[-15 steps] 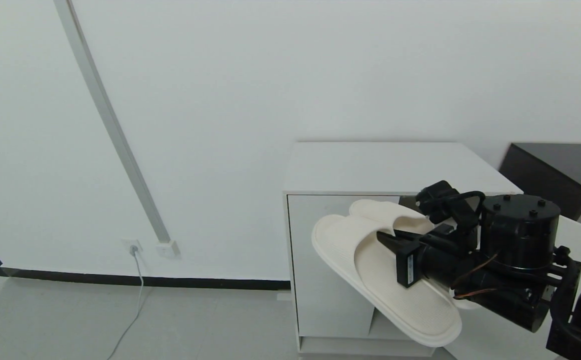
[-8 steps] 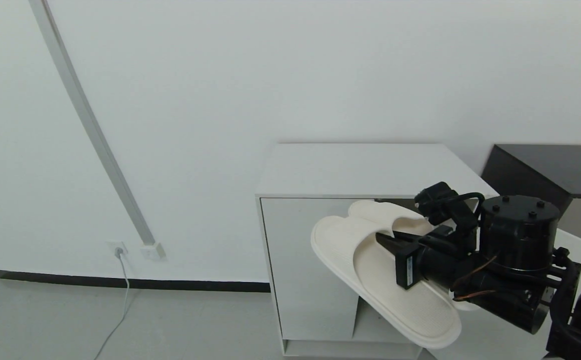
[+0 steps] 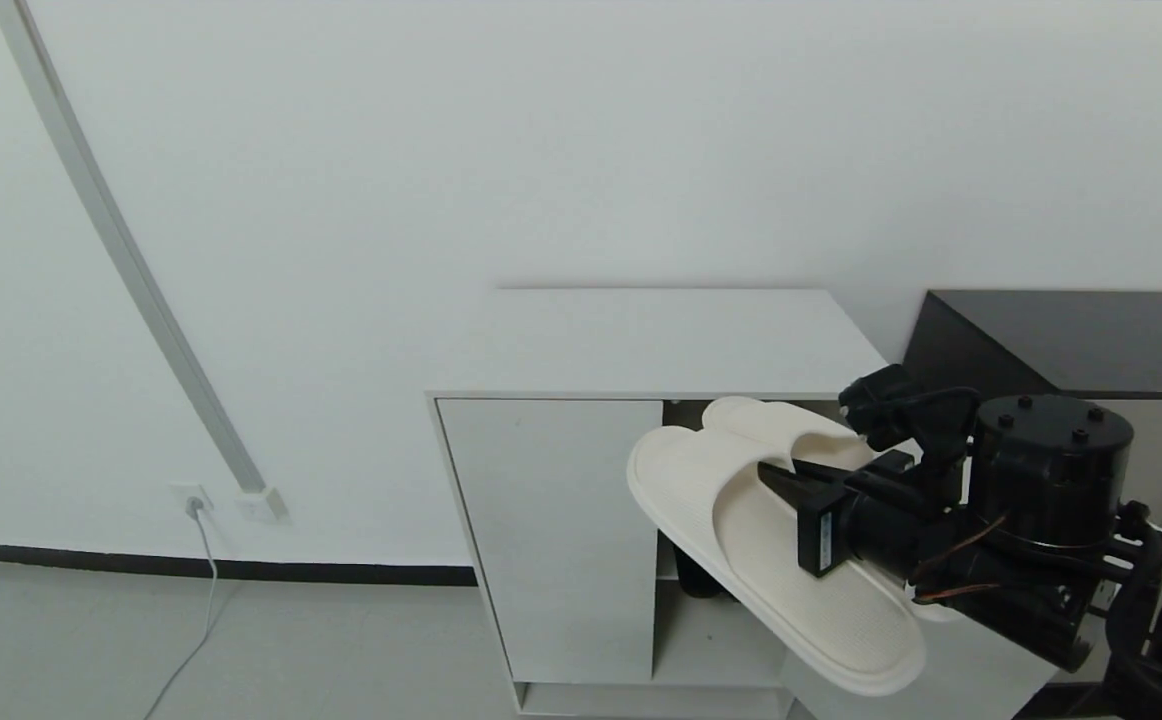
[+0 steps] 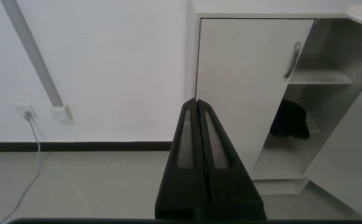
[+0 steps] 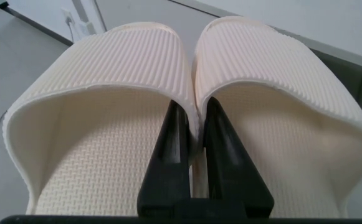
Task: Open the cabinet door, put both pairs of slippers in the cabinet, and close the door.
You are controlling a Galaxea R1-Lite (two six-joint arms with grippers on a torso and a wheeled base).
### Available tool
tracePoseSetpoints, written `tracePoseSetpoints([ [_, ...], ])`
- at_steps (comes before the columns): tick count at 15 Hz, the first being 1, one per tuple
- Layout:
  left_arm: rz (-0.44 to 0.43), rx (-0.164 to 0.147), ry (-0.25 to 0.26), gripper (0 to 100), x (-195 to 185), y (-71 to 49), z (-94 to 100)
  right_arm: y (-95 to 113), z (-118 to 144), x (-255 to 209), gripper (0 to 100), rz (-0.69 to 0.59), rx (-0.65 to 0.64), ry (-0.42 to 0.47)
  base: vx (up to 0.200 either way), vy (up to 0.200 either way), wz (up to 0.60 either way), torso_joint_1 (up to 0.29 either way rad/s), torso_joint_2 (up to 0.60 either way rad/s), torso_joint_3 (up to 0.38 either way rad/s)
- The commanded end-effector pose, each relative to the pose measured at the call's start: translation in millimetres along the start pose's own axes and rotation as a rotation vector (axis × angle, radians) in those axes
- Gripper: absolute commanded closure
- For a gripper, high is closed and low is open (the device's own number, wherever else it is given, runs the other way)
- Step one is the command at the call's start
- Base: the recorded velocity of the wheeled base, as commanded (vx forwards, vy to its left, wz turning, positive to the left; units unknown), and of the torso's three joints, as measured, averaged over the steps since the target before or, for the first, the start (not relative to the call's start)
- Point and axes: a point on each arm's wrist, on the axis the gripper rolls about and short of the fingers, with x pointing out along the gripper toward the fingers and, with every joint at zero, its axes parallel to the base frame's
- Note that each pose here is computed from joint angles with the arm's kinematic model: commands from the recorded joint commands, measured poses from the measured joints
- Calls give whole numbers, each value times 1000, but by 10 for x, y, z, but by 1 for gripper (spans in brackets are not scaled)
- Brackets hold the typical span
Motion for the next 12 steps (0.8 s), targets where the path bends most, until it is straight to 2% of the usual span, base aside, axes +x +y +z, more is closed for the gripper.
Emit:
tracePoseSetpoints([
  [1, 0, -1, 0, 100, 0, 0, 0, 2, -1, 1, 100, 1, 0, 0, 0, -200, 0, -2, -2, -2],
  [3, 0, 4, 1, 100, 1, 0, -5, 2, 2, 1, 100, 2, 0, -3, 0, -200, 0, 0, 5, 5],
  [12, 2, 1, 1, 100, 1, 0, -5, 8, -32, -25, 100, 8, -2, 9, 0, 0, 0, 0, 0, 0],
])
